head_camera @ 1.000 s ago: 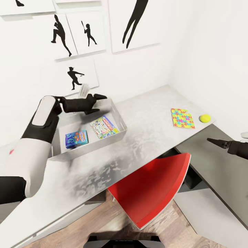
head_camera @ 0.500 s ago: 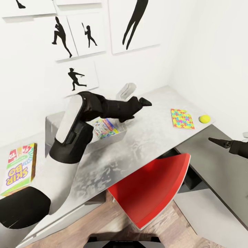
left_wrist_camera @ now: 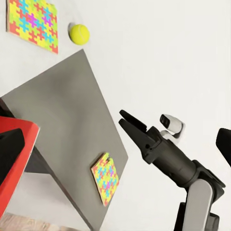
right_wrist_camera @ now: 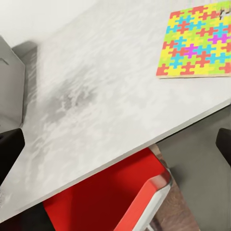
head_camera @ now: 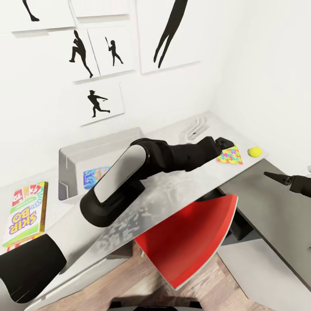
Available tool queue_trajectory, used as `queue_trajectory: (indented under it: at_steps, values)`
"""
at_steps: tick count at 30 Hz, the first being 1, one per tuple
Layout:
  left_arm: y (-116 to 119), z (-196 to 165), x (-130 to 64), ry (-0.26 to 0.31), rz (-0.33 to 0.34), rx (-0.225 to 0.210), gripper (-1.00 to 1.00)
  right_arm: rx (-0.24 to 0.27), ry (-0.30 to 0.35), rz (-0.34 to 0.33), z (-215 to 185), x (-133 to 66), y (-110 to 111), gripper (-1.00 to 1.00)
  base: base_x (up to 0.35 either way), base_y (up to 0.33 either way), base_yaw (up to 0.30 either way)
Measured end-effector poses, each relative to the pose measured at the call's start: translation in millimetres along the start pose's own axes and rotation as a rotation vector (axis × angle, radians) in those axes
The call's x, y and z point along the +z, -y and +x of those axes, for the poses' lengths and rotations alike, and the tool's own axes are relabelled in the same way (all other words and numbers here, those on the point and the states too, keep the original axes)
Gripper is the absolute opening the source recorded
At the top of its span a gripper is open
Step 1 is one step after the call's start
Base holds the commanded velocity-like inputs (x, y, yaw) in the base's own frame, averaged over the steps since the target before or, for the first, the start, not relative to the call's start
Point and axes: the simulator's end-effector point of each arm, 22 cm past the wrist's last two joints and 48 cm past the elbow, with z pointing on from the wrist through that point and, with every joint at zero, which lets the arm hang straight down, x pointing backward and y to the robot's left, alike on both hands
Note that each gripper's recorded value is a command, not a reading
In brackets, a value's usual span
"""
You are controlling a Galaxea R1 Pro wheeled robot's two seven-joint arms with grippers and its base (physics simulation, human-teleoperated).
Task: Put all the toys in the child's room - the three board games (two on the bed and one on the table), the two jigsaw puzzles on the table, and the tennis ball on the table - inside the toy box on the table in the child's room.
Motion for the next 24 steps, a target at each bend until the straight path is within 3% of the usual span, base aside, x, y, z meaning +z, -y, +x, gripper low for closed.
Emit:
queue_trajectory:
  at_steps: [4, 11, 24]
  values:
    - [8, 8, 0.5, -0.01, 0.022, 0.008, 1.0, -0.003, 0.002, -0.004, -1, -0.8, -3, 1.0, 0.0, 0.0, 0.0]
    - [39, 20, -2.9, -0.032, 0.163, 0.019, 1.0, -0.005, 0.008, -0.011, -4, -2.9, -7, 1.0, -0.001, 0.0, 0.0]
    - [52, 24, -10.8, -0.041, 0.203, 0.051, 1.0, -0.014, 0.026, -0.015, -12, -9.8, -12, 1.0, -0.201, 0.068, 0.0]
